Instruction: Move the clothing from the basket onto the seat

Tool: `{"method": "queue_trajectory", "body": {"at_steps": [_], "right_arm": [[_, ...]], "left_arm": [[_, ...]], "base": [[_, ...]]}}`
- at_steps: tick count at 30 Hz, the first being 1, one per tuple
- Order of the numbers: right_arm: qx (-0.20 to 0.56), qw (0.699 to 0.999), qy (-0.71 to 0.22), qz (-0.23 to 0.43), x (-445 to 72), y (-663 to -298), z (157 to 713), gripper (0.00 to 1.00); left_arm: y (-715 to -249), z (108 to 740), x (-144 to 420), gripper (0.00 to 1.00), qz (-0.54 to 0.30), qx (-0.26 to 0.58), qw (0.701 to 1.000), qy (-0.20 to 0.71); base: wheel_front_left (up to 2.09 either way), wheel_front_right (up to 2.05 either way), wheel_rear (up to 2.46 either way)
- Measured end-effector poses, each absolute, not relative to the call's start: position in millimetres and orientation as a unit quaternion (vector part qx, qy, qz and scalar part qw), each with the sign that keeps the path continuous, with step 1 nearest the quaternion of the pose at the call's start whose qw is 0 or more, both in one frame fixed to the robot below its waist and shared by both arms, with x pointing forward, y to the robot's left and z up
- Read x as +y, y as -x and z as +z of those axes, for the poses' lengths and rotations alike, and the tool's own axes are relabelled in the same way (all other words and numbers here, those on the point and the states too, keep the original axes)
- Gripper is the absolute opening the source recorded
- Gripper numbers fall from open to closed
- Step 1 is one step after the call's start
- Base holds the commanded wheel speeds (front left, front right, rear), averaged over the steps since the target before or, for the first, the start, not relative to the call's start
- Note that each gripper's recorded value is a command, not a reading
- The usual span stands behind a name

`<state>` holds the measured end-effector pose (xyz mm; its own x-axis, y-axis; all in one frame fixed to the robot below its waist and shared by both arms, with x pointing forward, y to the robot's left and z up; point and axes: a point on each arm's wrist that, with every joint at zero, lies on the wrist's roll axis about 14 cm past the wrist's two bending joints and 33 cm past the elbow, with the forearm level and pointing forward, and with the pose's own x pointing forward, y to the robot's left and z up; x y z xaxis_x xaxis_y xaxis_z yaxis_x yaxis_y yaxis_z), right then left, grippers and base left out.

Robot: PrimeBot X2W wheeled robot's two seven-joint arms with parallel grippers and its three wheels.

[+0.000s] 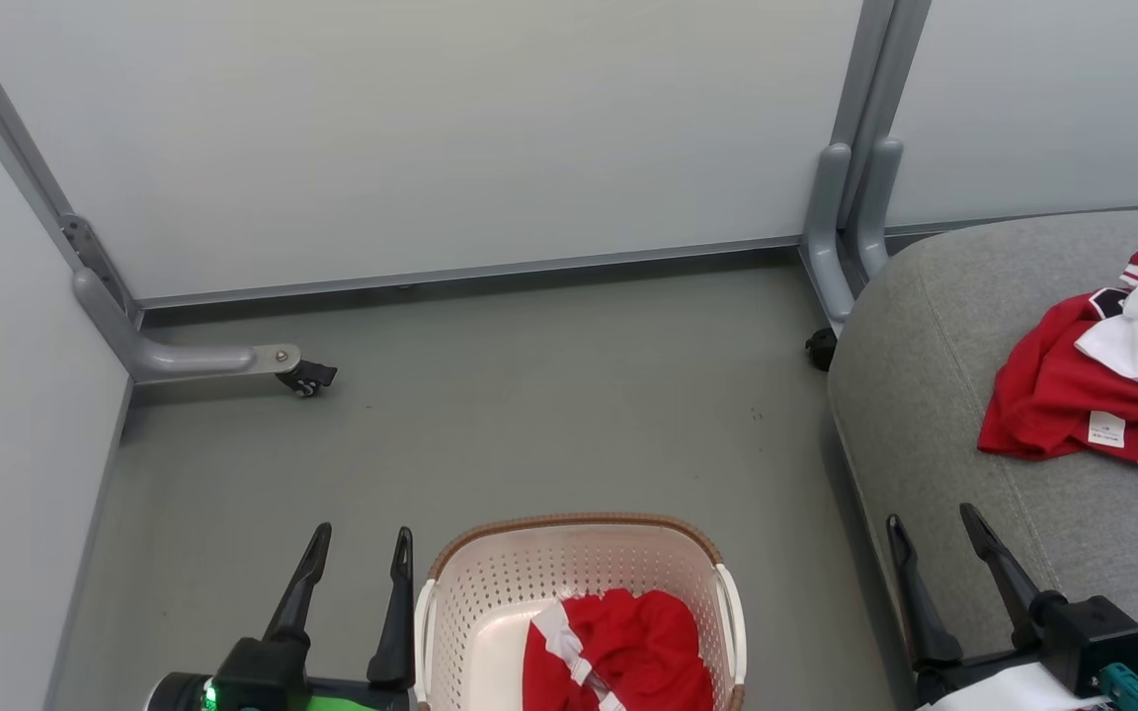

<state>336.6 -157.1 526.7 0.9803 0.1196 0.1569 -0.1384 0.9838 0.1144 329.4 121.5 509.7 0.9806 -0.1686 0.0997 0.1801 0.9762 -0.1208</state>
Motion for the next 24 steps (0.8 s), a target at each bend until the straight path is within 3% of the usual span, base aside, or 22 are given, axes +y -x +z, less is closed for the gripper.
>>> {"method": "queue_trajectory", "body": {"at_steps": [24], "right_arm": [[-0.068,0.994,-0.060,0.060,-159.8,-337.5,522.1,1.00]], "left_arm": [[-331.4,504.5,118.1,1.00,-0.092,-0.036,0.993,0.059]], "base": [[0.00,0.00,0.00]]}}
